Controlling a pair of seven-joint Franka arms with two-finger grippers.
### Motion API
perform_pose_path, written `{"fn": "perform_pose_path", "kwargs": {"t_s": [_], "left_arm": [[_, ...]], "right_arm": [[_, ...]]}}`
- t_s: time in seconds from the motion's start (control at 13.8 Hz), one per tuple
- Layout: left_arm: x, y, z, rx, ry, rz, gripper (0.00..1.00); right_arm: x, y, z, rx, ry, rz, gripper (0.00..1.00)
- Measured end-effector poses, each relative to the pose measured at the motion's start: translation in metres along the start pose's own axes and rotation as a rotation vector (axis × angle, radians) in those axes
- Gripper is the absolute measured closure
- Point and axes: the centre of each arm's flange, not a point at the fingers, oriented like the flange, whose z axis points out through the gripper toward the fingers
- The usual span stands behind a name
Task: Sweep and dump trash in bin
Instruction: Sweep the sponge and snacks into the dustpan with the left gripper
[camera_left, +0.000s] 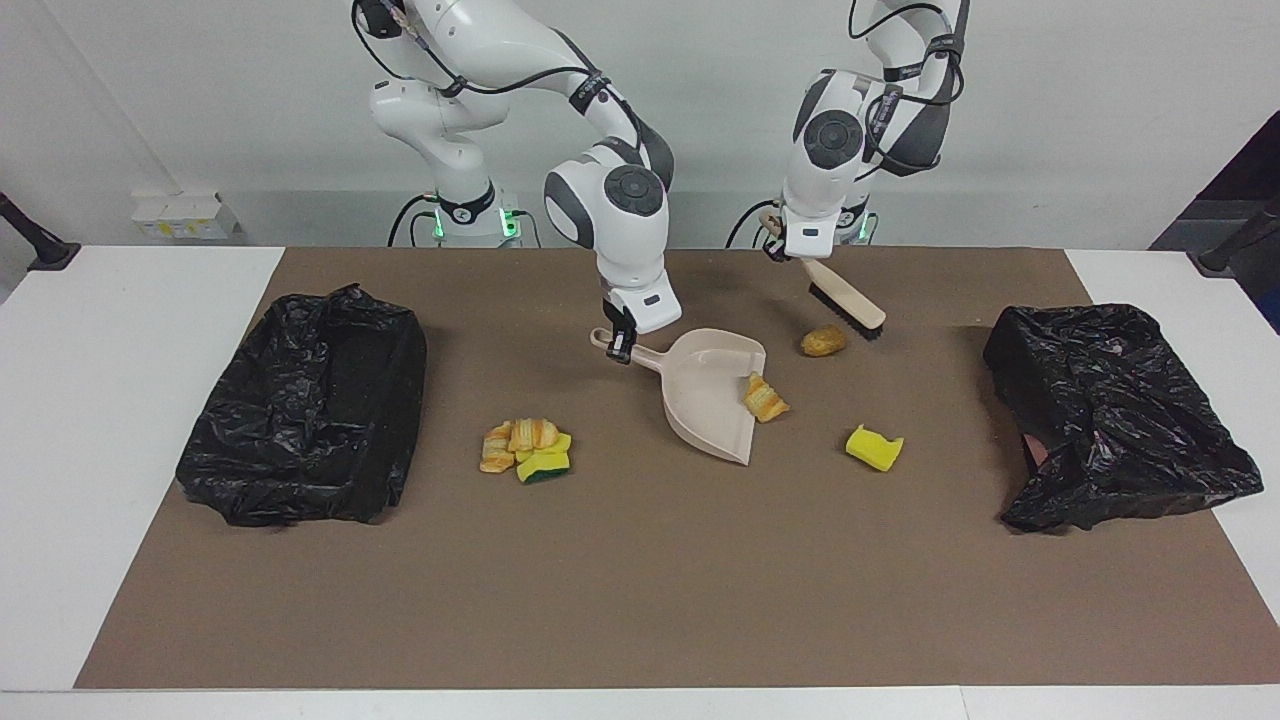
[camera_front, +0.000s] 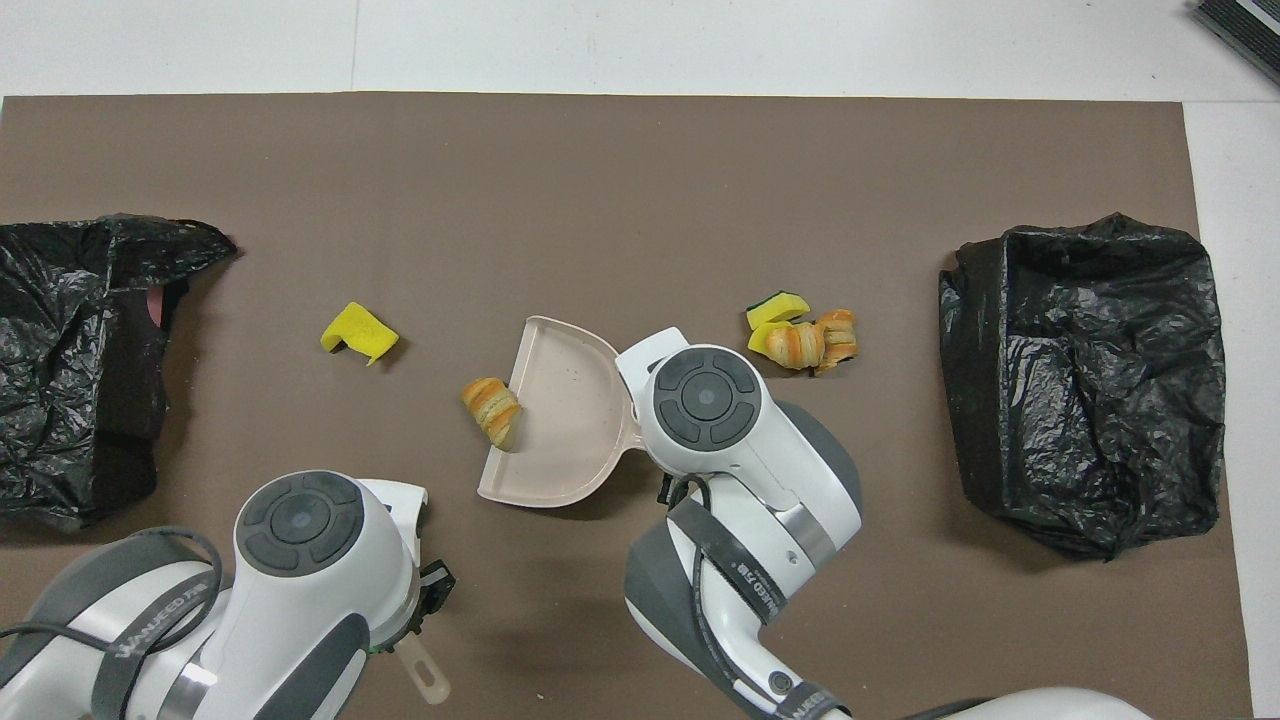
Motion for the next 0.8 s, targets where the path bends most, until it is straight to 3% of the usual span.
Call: {"fn": "perform_pose_path", "kwargs": {"t_s": [0.22, 0.43, 0.8], "left_arm": [[0.009, -0.017, 0.024, -0.056, -0.023, -0.063, 0.74], [0.014, -0.010, 0.049, -0.156, -0.020, -0.095, 0.74], [0.046, 0.039, 0.027, -0.341, 0.011, -0.156, 0.74]], "right_arm": [[0.000, 0.000, 0.000, 0.000, 0.000, 0.000, 0.68], [0.000, 0.000, 0.000, 0.000, 0.000, 0.000, 0.68], [0.000, 0.000, 0.000, 0.000, 0.000, 0.000, 0.68]]}}
